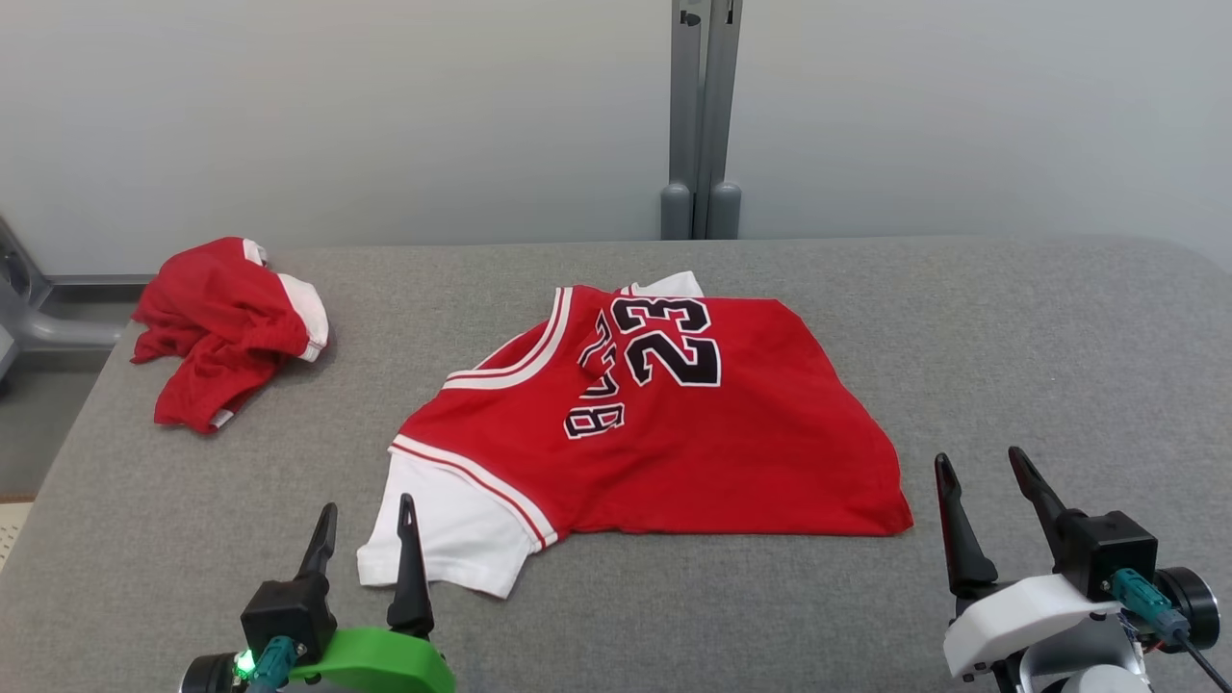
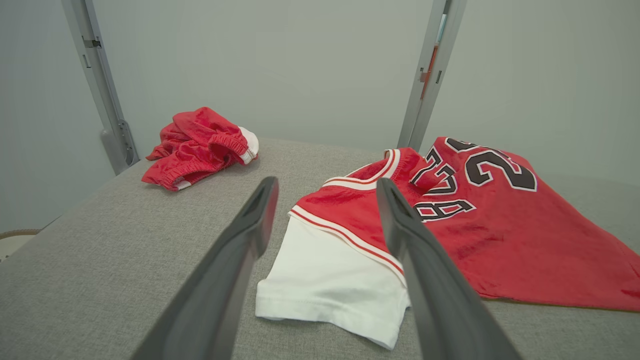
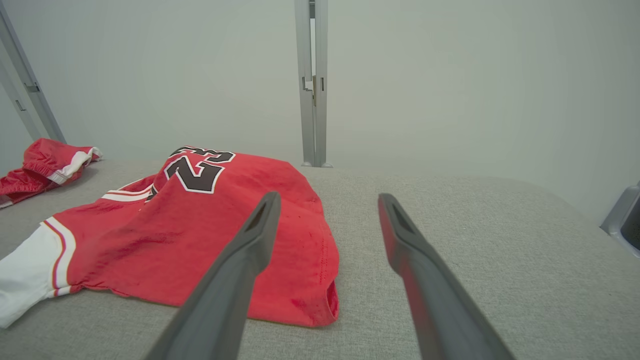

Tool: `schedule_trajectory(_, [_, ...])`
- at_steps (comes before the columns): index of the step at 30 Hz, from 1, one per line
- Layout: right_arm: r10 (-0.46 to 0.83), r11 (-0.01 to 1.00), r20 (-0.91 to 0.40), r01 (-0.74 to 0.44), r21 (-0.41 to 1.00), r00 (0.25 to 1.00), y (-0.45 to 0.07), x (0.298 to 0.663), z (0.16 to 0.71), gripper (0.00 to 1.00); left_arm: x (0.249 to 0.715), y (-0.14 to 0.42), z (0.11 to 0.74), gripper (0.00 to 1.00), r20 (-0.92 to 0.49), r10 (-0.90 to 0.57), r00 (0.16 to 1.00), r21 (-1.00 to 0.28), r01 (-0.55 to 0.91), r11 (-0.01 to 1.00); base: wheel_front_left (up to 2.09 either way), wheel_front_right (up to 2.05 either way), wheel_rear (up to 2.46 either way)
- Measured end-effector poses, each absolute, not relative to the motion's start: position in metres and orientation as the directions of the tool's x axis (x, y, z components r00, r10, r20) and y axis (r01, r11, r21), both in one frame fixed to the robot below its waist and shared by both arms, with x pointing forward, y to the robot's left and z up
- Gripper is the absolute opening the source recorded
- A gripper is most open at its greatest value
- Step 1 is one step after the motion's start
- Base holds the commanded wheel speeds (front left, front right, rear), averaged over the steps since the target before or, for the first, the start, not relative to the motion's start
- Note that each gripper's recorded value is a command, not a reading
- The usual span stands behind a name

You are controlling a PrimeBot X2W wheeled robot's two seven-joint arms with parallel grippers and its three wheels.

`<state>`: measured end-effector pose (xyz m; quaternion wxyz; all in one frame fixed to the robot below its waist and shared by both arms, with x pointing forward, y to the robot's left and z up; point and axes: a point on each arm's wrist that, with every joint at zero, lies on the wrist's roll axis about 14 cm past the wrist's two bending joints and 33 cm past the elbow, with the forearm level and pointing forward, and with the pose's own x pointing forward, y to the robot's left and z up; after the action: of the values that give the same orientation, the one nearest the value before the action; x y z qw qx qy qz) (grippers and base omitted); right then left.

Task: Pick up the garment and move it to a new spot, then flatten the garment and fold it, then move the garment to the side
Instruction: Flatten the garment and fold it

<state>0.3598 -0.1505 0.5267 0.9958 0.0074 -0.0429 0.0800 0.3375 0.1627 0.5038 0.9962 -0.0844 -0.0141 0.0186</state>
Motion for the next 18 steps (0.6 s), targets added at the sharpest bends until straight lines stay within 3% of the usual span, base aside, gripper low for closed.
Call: schedule_trajectory(18, [0.144,0.989,0.079,-0.147,0.033,0.986,-0.1546,0.3604,0.5219,1.0,0.3399,0.1639,0.4996,1.0,0.021,0.039,0.999,-0.158,-0.036,0.987,0.0,0.0,0.0])
